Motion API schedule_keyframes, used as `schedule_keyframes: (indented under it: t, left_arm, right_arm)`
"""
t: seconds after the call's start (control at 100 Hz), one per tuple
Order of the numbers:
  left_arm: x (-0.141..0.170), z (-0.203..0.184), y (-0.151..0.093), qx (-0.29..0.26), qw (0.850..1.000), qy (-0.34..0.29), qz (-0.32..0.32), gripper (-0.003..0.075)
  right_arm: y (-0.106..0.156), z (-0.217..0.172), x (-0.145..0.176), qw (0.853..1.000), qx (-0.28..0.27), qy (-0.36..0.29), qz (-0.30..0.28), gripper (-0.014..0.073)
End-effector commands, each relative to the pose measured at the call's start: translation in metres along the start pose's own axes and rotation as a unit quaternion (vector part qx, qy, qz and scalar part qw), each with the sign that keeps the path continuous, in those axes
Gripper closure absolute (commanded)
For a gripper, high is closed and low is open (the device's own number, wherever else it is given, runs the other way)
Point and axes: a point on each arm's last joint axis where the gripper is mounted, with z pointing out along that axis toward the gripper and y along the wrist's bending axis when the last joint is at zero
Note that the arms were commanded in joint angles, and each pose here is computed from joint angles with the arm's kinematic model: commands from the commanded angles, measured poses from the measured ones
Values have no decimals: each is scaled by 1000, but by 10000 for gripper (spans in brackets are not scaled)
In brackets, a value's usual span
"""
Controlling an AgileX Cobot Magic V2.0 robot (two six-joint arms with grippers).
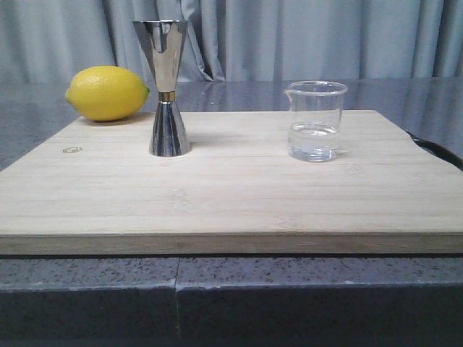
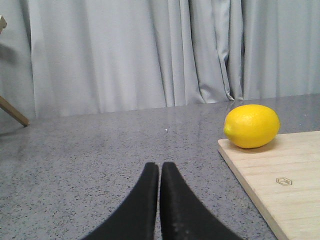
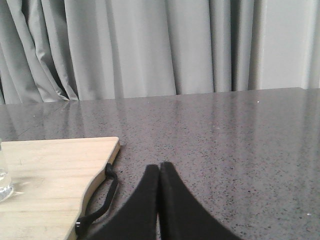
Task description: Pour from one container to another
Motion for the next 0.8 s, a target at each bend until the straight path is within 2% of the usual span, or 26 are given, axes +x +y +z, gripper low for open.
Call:
schedule_keyframes:
  t: [0.0, 0.79]
  left_arm:
    - [-7, -2, 1, -8, 999, -46, -5, 739]
    - [-7, -2, 1, -8, 999, -46, -5, 739]
  right_arm:
    - [0, -2, 1, 999, -2, -35, -11, 661]
    - [0, -2, 0, 999, -2, -39, -11, 661]
